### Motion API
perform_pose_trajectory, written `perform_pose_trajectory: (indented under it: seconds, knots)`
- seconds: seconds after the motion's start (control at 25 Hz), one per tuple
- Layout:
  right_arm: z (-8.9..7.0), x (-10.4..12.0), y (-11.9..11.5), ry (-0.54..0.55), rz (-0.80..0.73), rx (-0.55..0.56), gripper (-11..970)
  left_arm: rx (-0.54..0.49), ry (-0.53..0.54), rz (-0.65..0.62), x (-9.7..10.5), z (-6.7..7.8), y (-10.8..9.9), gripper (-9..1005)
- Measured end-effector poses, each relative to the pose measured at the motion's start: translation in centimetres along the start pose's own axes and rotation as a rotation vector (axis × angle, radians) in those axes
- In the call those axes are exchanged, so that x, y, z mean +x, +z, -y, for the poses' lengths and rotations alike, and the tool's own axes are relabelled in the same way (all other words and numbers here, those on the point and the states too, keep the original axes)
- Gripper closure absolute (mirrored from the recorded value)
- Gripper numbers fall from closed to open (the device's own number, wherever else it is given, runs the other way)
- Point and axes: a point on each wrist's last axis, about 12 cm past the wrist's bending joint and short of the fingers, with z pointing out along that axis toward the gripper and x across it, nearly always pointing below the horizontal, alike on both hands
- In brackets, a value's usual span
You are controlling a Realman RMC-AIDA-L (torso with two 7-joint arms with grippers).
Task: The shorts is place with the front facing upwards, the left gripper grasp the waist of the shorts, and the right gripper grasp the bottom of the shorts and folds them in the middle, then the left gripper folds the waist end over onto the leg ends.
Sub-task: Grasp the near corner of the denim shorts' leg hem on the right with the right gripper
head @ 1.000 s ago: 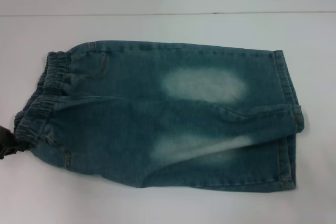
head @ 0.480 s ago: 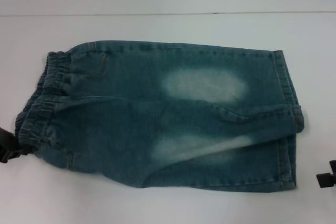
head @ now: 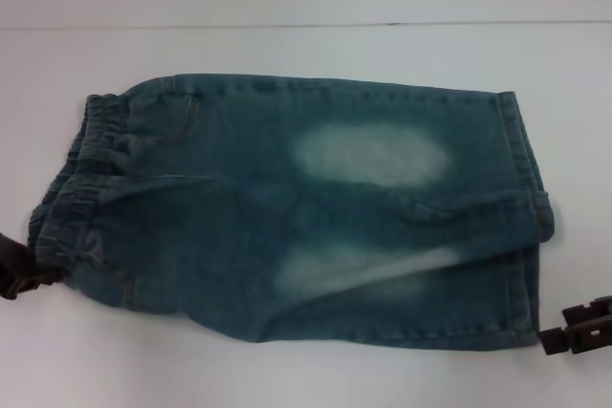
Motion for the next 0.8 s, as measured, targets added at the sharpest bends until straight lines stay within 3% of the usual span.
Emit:
perform_pose_trajectory:
  seconds: [0.8]
  knots:
    - [0.2,-1.3,2.5,-0.02,-0.027,-0.014,100,-0.018,0.016,-0.017,-0.2,-0.2,0.3,927]
